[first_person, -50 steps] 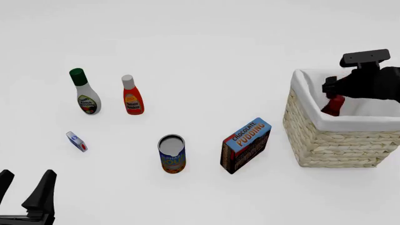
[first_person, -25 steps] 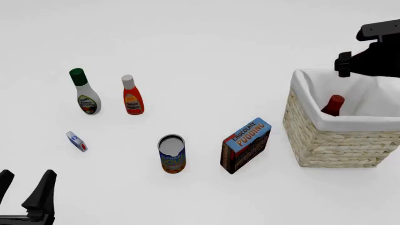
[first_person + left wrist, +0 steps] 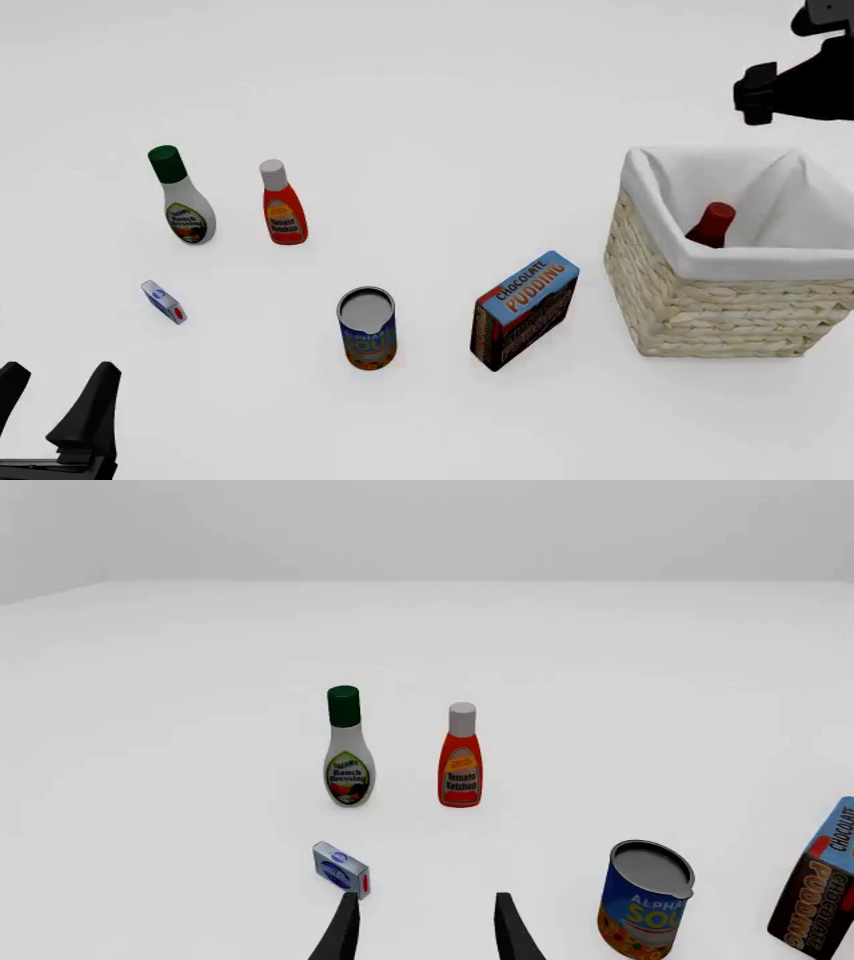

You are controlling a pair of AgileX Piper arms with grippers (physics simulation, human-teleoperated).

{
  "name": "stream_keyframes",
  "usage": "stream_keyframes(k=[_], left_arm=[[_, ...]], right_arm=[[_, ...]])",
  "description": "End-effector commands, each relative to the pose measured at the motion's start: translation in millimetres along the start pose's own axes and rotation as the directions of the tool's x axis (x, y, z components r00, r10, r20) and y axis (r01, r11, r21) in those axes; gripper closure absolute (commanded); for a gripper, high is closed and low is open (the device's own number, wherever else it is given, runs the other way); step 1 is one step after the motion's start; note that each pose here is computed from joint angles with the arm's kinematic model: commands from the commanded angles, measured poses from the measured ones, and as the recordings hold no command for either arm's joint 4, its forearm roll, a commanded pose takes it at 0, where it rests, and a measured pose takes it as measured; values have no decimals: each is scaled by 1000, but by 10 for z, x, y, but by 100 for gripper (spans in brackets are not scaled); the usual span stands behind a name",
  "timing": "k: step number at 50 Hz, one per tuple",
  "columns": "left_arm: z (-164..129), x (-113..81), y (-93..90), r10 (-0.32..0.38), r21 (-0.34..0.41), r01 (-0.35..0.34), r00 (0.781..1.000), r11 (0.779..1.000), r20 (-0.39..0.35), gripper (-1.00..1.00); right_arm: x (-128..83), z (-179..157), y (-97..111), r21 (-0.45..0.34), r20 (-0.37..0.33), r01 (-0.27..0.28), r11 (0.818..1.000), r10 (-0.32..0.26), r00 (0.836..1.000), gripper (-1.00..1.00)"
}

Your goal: Pick the bbq sauce and place it in the basket.

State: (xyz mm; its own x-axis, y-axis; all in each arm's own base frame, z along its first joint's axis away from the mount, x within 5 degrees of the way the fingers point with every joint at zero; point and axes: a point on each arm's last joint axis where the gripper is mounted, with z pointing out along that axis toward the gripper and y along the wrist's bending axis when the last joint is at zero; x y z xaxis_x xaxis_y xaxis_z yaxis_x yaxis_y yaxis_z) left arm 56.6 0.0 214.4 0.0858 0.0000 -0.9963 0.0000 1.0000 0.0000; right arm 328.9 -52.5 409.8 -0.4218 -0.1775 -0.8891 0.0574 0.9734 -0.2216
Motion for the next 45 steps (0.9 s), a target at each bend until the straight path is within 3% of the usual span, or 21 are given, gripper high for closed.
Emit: stream_keyframes(k=[1, 21, 45], left_arm=[[0, 0, 0, 0, 0, 0, 1000, 1000, 0, -100], [0, 0, 0, 0, 0, 0, 1000, 1000, 0, -100], [0, 0, 0, 0, 0, 0, 1000, 1000, 0, -100]], right_arm=[[-141, -170, 3, 0, 43, 5, 1000, -5, 999, -100], [-290, -624, -64, 29, 134, -16, 999, 12, 991, -100], [-290, -1467, -202, 101, 281, -111, 989, 79, 957, -100]])
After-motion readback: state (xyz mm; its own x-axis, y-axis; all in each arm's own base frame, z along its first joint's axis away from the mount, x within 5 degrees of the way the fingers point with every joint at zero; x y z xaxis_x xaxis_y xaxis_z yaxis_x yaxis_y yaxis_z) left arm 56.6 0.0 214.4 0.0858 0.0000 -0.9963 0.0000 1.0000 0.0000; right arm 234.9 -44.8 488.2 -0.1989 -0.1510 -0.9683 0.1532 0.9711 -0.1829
